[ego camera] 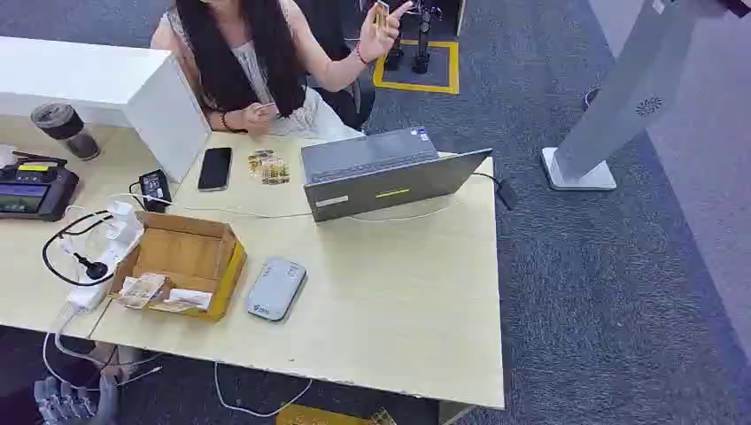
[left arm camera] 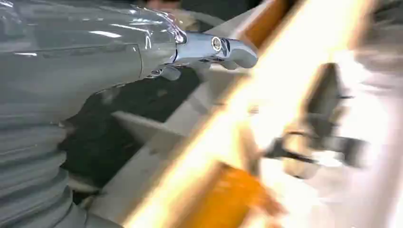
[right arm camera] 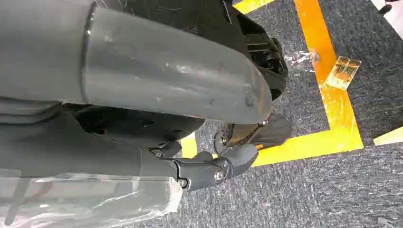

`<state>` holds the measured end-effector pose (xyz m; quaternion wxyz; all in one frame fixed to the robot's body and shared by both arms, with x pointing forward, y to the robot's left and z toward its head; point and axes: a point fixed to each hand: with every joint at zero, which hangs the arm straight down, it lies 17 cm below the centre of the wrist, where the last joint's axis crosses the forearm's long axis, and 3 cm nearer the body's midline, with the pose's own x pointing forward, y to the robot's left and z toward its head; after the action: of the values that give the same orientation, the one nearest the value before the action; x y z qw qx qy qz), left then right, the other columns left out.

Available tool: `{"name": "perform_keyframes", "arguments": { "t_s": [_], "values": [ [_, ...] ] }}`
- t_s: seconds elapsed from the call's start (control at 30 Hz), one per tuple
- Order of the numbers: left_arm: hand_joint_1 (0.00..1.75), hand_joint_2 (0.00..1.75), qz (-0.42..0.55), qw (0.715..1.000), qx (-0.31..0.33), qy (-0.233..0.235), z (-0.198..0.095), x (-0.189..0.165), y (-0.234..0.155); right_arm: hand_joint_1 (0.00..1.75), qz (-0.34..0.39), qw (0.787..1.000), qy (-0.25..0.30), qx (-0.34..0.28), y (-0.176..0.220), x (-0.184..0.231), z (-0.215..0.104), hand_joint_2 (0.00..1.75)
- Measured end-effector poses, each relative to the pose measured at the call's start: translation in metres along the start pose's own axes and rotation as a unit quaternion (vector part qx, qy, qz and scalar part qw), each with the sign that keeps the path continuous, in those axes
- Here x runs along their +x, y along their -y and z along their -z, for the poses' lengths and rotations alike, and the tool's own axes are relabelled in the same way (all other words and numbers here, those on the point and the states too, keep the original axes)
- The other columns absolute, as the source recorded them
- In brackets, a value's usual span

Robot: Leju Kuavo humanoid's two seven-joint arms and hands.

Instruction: Pass the card to the sensor for recognition and then transmit it.

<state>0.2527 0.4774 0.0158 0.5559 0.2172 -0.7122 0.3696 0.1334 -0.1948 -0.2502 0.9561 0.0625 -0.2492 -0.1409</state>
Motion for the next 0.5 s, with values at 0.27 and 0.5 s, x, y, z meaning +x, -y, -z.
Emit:
{"name": "perform_keyframes", "arguments": {
  "t_s": [0.27, 0.5],
  "values": [
    [0.00, 1.75, -0.018, 0.987, -0.062, 0.146, 0.012, 0.117, 0.070, 0.00, -0.015, 1.000, -0.005, 0.002, -0.001, -0.001, 0.000, 0.00],
    [0.00, 1.75, 0.022, 0.963, -0.102, 0.249, 0.007, 0.192, 0.116, 0.00, -0.047, 0.999, -0.008, 0.010, -0.004, -0.003, 0.000, 0.00]
  ]
}}
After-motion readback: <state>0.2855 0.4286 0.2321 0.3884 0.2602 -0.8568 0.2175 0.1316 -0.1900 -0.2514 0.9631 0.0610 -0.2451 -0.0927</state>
